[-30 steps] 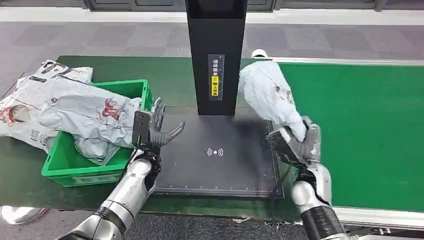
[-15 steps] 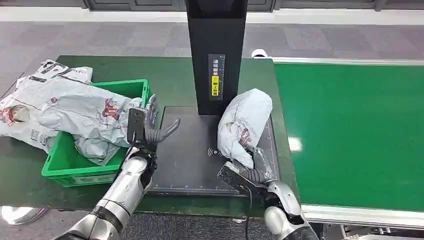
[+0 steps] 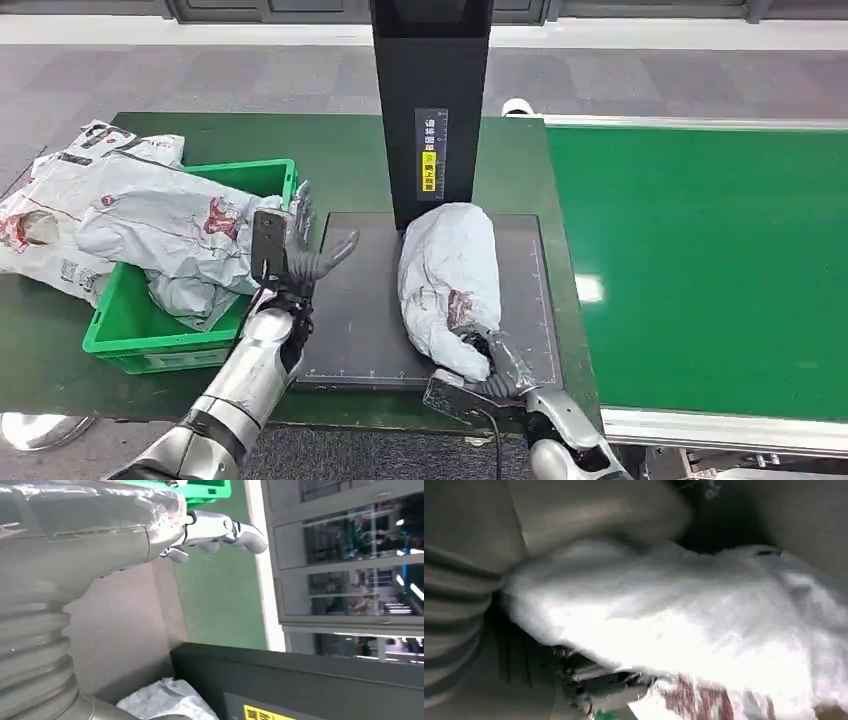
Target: Moved the parcel from conveyor to table for the left to box.
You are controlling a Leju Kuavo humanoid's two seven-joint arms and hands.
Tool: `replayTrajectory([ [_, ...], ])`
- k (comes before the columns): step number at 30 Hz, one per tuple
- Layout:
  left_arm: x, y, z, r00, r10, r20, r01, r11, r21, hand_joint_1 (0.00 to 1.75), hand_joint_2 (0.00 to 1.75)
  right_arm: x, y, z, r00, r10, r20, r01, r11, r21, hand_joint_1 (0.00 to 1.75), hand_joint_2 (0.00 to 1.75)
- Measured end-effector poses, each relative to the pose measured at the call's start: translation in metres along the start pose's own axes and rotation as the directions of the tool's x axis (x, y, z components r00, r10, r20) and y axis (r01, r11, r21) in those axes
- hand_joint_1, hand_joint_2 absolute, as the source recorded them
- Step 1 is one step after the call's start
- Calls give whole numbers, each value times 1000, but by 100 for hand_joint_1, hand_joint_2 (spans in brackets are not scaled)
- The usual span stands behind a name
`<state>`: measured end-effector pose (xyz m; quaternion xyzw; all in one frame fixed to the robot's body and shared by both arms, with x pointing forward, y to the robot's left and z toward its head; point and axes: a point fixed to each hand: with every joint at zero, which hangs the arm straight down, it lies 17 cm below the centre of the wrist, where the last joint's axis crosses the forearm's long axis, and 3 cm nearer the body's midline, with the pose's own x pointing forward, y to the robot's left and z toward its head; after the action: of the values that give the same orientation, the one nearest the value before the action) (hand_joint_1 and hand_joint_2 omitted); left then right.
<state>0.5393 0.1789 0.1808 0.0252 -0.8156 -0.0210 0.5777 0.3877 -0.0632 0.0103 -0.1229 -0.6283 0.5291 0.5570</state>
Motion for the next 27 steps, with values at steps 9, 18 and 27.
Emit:
replayTrajectory([
  [9,17,-2,6,997,-32,69,31,999,13,0,175,39,-104,12,989,-34,146,95,897,-432,0,175],
  [18,28,-31,17,990,-67,123,75,995,-67,0,175,11,-187,50,967,-141,210,251,650,-717,0,175],
  [27,10,-118,53,964,-216,156,260,894,-366,0,175,-49,-214,65,957,-233,172,272,518,-811,0,175],
])
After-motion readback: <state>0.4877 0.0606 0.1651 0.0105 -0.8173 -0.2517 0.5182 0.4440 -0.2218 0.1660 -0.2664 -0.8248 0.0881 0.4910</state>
